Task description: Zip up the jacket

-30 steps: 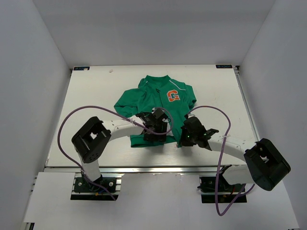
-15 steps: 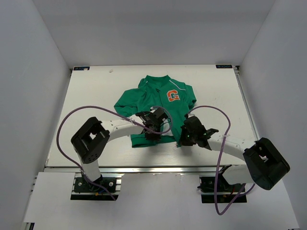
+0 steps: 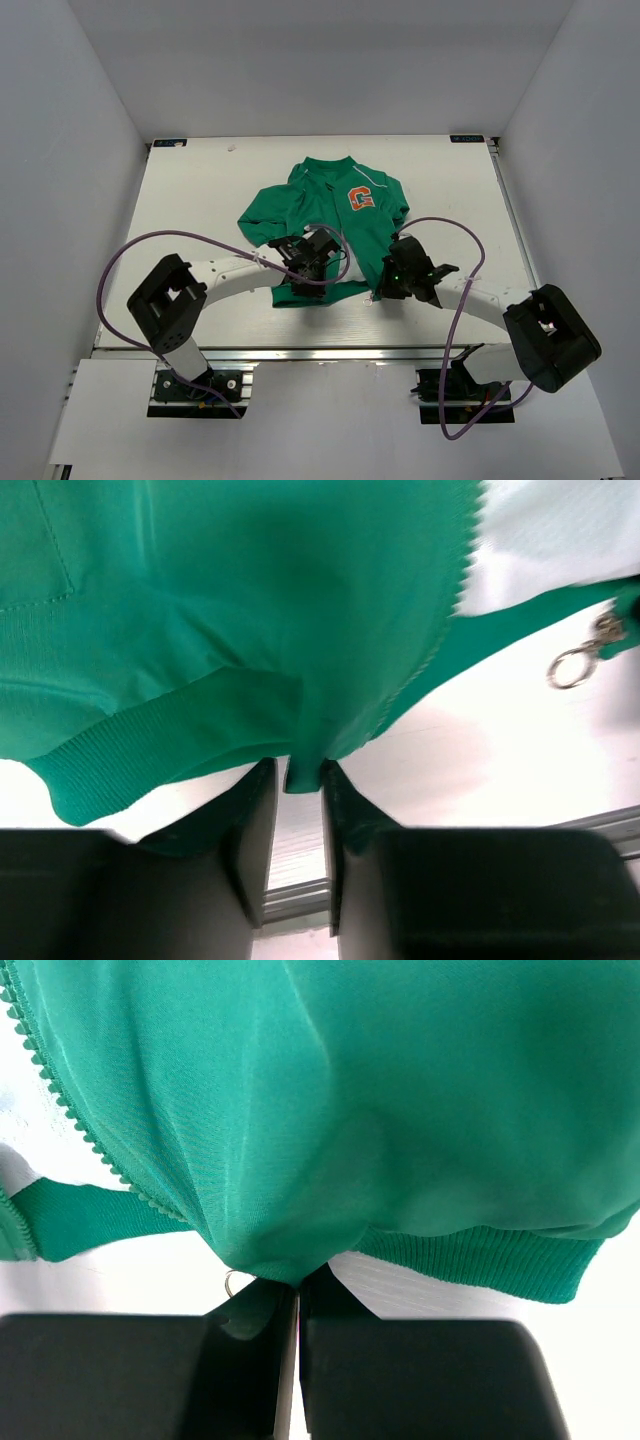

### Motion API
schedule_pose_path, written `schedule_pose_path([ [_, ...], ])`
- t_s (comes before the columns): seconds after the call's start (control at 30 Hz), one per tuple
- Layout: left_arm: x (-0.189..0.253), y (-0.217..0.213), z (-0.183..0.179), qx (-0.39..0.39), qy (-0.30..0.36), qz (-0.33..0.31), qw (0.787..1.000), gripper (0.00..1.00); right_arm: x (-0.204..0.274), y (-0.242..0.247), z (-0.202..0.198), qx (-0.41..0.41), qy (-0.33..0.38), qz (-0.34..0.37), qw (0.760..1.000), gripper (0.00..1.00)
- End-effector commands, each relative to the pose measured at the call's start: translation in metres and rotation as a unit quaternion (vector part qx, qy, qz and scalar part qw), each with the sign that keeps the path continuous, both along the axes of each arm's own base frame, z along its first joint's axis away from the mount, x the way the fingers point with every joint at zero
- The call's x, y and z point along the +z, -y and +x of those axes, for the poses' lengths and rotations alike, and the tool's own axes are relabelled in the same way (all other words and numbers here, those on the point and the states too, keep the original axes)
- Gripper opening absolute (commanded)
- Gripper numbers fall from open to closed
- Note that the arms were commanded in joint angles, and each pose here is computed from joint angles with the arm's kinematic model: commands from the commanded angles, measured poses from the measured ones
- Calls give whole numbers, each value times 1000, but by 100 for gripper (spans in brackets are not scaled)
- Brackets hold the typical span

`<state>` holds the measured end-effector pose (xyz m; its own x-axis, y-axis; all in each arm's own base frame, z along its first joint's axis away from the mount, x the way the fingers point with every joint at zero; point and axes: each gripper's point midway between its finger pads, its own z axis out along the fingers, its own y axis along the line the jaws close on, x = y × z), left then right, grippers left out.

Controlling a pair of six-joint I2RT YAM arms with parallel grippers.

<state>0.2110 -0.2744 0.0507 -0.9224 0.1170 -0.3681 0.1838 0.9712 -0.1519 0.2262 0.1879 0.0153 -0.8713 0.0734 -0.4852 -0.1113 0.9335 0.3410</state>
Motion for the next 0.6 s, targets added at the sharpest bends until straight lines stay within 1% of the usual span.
schedule_pose_path([
  [0.0, 10, 1, -3, -7, 10, -16, 1000, 39, -12, 14, -8, 5, -21, -35, 999, 0],
  [0.07, 12, 10, -2, -16, 9, -35, 999, 45, -12, 12, -9, 9, -21, -31, 999, 0],
  [0.1, 14, 14, -2, -20, 9, -44, 999, 52, -12, 12, -9, 10, -21, -31, 999, 0],
  [0.23, 19, 26, 0, -31, 15, -70, 997, 64, -10, 10, -9, 15, -18, -25, 999, 0],
  [0.33, 18, 31, 2, -38, 16, -77, 996, 65, -8, 10, -9, 16, -15, -23, 1000, 0],
  [0.57, 10, 41, 2, -51, 2, -81, 995, 65, -7, 9, -9, 17, -16, -19, 1000, 0],
])
